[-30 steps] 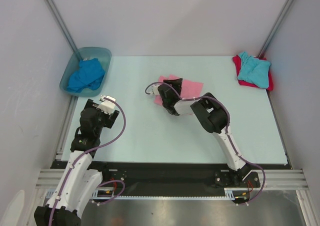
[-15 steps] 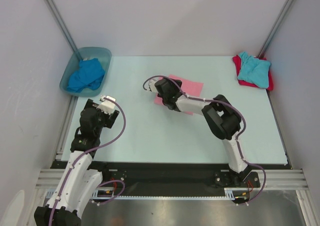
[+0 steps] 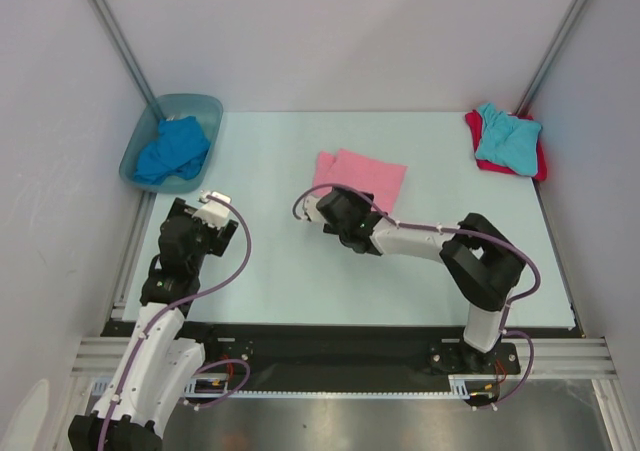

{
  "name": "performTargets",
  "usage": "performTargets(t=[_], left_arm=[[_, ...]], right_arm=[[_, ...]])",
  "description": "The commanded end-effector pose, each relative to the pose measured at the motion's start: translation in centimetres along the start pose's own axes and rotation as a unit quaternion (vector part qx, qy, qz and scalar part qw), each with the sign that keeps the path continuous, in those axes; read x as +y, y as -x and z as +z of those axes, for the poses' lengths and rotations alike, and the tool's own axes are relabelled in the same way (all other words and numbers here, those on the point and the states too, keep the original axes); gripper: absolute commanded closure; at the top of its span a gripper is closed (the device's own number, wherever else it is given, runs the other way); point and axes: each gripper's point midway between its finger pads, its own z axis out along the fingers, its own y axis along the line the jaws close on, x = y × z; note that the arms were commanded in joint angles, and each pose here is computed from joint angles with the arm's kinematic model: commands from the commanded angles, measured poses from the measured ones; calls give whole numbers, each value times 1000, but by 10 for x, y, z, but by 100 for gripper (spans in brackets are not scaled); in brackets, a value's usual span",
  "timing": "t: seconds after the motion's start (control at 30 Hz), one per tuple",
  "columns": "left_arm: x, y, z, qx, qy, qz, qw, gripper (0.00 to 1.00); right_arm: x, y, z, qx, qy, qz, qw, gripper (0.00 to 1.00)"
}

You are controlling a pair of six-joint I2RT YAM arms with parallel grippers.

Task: Fold and stack the t-shirts
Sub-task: Neatly place the folded tshirt to the corner

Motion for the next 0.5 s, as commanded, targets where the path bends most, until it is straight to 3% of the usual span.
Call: performTargets(t=[0.0, 0.47], left_arm=[[4, 15, -3, -25, 2, -7, 1000, 0], [4, 16, -4, -25, 1, -7, 1000, 0]], right_arm=[[30, -7, -12, -6, 29, -11, 999, 27], [85, -6, -10, -26, 63, -29, 997, 25]])
